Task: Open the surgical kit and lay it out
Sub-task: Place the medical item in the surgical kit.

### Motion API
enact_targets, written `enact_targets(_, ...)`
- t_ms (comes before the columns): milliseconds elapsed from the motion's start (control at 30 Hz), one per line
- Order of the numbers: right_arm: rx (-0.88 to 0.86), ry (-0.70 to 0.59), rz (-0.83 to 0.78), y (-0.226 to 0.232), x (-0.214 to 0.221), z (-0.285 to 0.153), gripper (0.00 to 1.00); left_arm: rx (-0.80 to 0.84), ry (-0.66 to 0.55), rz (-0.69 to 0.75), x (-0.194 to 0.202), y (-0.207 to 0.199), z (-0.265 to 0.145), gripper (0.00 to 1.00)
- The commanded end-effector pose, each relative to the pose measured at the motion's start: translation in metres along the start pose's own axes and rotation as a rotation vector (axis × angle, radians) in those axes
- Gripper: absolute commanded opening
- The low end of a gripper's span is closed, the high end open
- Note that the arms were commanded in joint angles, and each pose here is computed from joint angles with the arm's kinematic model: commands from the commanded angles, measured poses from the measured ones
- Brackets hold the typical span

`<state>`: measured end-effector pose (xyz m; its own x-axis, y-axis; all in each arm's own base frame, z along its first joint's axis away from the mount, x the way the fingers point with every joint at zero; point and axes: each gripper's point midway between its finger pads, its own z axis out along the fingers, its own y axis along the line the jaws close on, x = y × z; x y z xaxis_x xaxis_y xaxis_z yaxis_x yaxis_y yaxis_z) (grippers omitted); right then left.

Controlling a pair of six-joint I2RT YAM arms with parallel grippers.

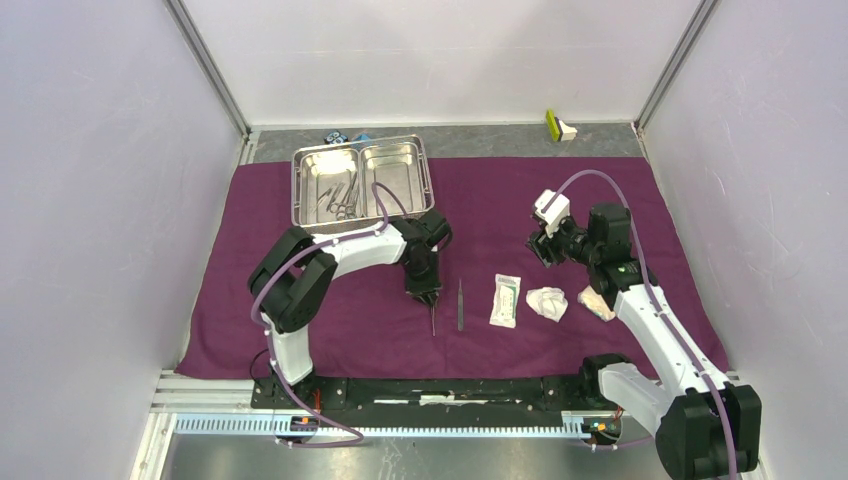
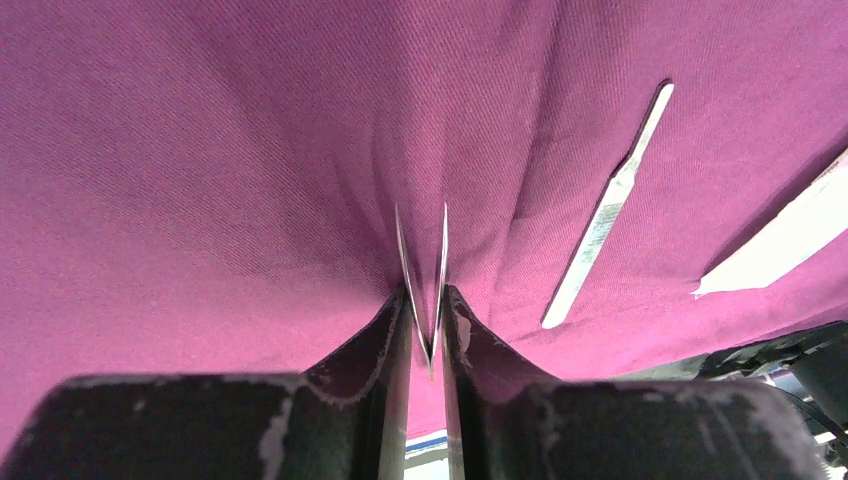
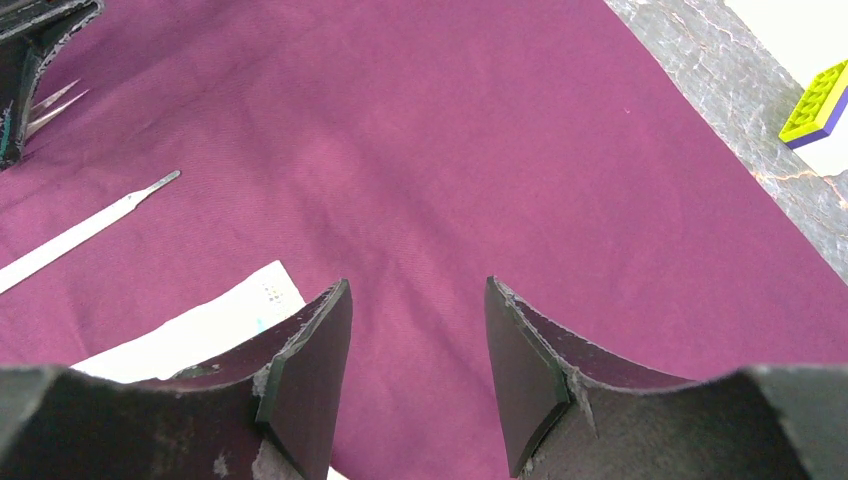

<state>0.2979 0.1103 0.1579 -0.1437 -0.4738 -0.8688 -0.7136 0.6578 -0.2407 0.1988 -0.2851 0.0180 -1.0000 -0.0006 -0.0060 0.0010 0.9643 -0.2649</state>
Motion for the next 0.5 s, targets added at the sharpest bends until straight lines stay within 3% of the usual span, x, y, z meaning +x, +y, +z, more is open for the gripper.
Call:
enact_targets(0,0.011,-0.035,-0.027,-0.0043,-0.0075,0.0002,0.58,0.027,-0.071,0.056,-0.0131,-0.0093,-0.0234,0.22)
enact_targets(467,0.007,-0.028,-0.026,-0.0025,-0.0029,0.0015,0.58,0.014,-0.071,0.068,-0.0157,-0.0066,-0.0174,0.22)
